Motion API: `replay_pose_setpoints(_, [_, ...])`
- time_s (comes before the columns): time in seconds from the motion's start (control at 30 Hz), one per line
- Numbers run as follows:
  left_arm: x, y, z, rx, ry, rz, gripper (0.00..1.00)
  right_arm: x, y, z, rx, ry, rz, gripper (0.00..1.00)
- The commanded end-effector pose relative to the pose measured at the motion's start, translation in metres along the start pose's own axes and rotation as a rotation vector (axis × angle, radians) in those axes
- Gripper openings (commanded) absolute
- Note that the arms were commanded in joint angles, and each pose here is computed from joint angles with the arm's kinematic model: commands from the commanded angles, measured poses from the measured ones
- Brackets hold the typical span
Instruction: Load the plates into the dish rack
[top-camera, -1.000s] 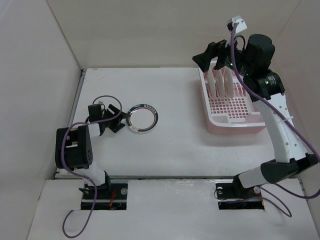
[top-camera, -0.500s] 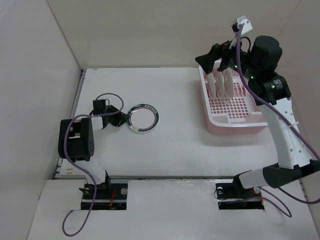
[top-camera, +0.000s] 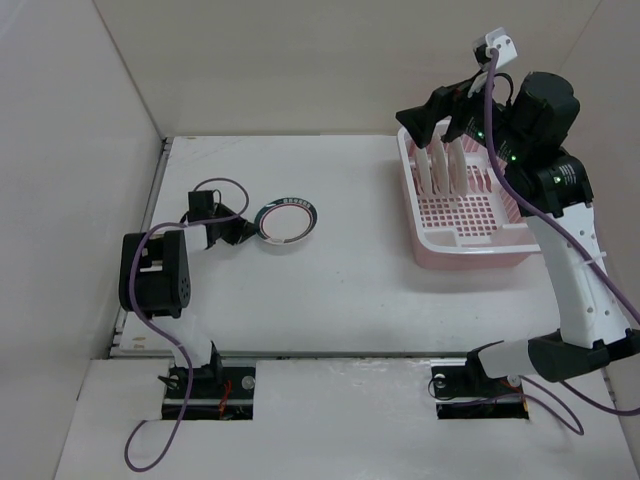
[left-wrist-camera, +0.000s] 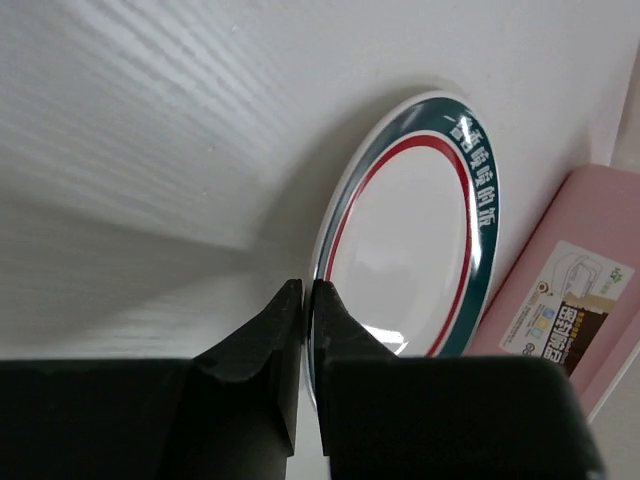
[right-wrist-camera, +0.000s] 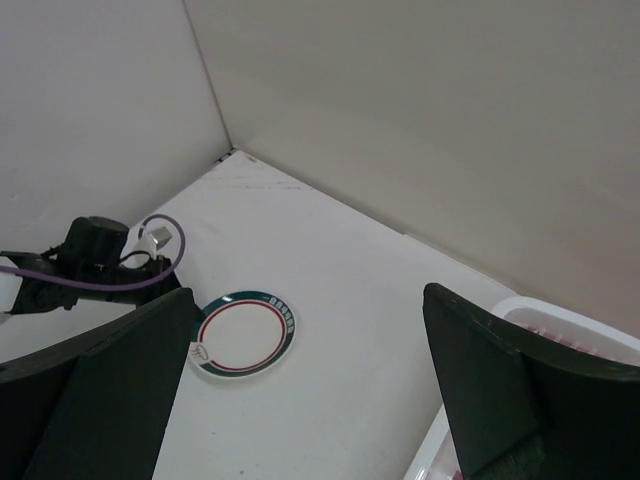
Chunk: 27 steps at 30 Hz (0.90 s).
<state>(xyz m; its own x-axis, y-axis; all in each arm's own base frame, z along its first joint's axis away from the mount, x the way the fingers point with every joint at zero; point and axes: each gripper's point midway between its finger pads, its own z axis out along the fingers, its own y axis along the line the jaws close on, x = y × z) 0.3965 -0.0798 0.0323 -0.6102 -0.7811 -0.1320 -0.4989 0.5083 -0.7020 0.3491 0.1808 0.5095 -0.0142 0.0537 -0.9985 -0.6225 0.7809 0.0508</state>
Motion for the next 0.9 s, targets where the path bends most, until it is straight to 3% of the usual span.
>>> replay_pose_setpoints(0.0, [0.000, 0.010, 0.006, -0.058, 0.012, 0.011, 0.00, -0.020, 0.003, -0.006, -0.001, -0.051, -0.032, 1.00])
replay_pose_setpoints(0.17, [-0.002, -0.004, 0.001, -0.003, 0.010, 0.053, 0.00, -0.009, -0.001, 0.002, 0.000, -0.025, -0.022, 1.00])
replay_pose_setpoints(0.27, [-0.012, -0.025, -0.012, 0.008, -0.030, 0.104, 0.00, 0.018, -0.001, 0.019, -0.004, 0.047, -0.053, 1.00])
replay_pose_setpoints(0.4, [-0.028, -0.061, -0.031, -0.028, -0.082, 0.198, 0.00, 0.082, 0.024, 0.050, 0.011, 0.228, -0.242, 1.00])
replay_pose_setpoints(0.43, [-0.043, -0.085, -0.041, -0.007, -0.119, 0.224, 0.00, 0.101, 0.030, 0.061, 0.008, 0.276, -0.327, 1.00])
replay_pose_setpoints(0.5, [-0.044, -0.089, -0.049, -0.078, -0.111, 0.245, 0.00, 0.122, 0.051, 0.072, 0.034, 0.331, -0.419, 1.00])
replay_pose_setpoints(0.57, [-0.052, -0.120, -0.060, -0.076, -0.132, 0.278, 0.00, 0.147, 0.061, 0.087, 0.018, 0.370, -0.461, 1.00])
replay_pose_setpoints(0.63, [-0.051, -0.116, -0.063, -0.133, -0.097, 0.273, 0.00, 0.164, 0.072, 0.096, -0.047, 0.390, -0.480, 1.00])
replay_pose_setpoints(0.87, [-0.041, -0.147, -0.088, -0.069, -0.034, 0.263, 0.00, 0.187, 0.117, 0.124, -0.248, 0.305, -0.575, 0.96])
